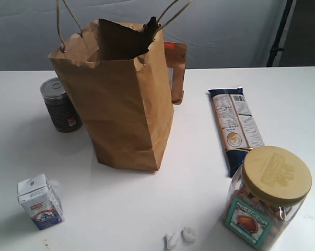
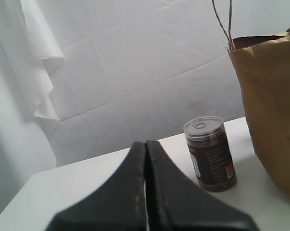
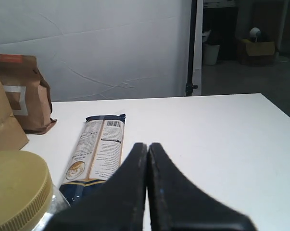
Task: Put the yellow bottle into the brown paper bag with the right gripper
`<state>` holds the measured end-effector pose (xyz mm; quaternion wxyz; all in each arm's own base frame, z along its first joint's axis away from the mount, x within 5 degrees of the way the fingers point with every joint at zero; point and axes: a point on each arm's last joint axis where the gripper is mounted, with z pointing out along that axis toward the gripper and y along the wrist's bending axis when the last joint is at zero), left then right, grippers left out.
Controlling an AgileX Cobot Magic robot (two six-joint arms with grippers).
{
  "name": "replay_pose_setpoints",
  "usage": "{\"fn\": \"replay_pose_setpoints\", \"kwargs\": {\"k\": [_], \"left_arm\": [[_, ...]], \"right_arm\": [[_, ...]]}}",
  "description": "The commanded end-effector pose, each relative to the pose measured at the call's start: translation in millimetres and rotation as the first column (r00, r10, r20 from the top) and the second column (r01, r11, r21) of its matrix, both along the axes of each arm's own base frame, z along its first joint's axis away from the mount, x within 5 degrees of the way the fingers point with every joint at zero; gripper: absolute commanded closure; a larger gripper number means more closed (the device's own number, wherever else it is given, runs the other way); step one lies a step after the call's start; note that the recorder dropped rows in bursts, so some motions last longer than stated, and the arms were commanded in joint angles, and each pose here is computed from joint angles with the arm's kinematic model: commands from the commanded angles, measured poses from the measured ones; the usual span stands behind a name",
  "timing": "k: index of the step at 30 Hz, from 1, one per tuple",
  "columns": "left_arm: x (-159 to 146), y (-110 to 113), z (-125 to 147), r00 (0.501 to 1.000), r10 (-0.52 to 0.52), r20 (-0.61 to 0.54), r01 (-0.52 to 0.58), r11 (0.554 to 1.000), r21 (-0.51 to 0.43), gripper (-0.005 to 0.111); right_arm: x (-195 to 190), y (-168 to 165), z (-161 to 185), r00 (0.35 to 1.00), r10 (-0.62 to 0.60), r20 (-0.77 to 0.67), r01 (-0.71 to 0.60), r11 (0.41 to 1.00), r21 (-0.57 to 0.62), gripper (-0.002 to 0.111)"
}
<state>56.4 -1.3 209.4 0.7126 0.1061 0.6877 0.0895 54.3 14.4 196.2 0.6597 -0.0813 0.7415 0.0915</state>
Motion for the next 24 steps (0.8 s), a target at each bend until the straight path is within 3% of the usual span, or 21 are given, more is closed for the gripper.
{"fn": "replay_pose_setpoints", "kwargs": {"k": [1,24], "left_arm": [[0.0,-0.3,-0.9,1.0,-0.005,0.003,0.005,1.0,-0.009,0.107],[0.0,-0.3,-0.9,1.0,-0.005,0.003,0.005,1.0,-0.009,0.107]], "right_arm": [[0.1,-0.6,1.1,1.0,-0.01,0.025,0.01,1.0,0.006,0.108],[0.1,-0.7,1.1,1.0,-0.011,0.026,0.011,1.0,0.001,0.108]]}}
